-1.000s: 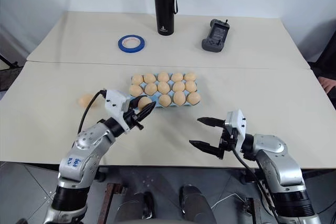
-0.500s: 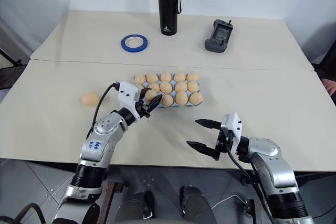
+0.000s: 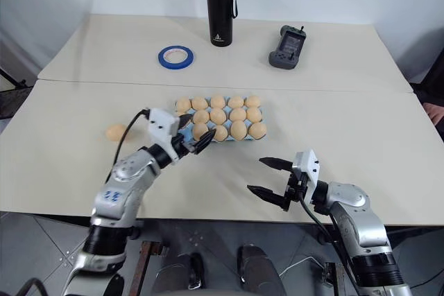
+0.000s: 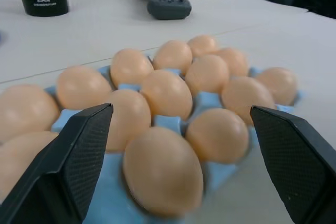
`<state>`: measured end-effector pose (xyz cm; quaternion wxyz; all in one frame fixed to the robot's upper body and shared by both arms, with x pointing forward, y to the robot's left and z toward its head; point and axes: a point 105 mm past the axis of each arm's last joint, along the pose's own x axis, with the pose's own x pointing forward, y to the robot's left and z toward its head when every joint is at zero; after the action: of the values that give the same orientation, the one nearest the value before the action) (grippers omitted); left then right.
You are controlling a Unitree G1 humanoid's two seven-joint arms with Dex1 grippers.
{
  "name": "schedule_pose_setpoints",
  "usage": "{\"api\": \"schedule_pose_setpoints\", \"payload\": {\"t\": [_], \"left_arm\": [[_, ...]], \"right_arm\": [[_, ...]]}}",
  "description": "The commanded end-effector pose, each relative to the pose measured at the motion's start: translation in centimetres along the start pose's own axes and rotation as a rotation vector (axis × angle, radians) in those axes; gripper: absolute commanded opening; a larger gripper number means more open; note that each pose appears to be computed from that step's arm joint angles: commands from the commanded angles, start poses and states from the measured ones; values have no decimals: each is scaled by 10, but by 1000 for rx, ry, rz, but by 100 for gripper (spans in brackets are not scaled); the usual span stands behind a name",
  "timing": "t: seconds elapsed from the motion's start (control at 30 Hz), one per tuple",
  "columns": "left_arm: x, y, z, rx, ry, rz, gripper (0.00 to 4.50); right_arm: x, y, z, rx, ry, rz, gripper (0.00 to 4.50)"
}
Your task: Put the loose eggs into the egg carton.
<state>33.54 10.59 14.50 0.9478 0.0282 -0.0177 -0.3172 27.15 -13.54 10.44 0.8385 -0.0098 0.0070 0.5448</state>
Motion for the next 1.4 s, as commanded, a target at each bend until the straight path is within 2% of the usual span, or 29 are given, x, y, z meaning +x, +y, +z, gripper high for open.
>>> {"api": "schedule_pose_setpoints", "payload": {"t": [0.03,0.27,0.4,0.73,0.87,1.2,1.4], "left_arm": [[-31,6,9,6,-5,-10,446],[-100,40,-7,26,142,86,446],[-131,46,-12,-3,186,129,446],[-179,72,-19,-20,229,315,446],[-179,103,-17,13,209,448,446],[-128,138,-3,65,81,450,446],[-104,157,-4,60,60,443,446]], "right_arm": [[-2,0,11,-33,-36,11,450],[-2,-3,13,-42,-41,28,450],[-2,-3,13,-42,-35,36,450],[-1,-4,13,-40,-25,39,450],[0,-7,14,-42,-25,41,450],[4,-7,16,-44,-22,49,450],[4,-6,16,-45,-15,46,450]]}}
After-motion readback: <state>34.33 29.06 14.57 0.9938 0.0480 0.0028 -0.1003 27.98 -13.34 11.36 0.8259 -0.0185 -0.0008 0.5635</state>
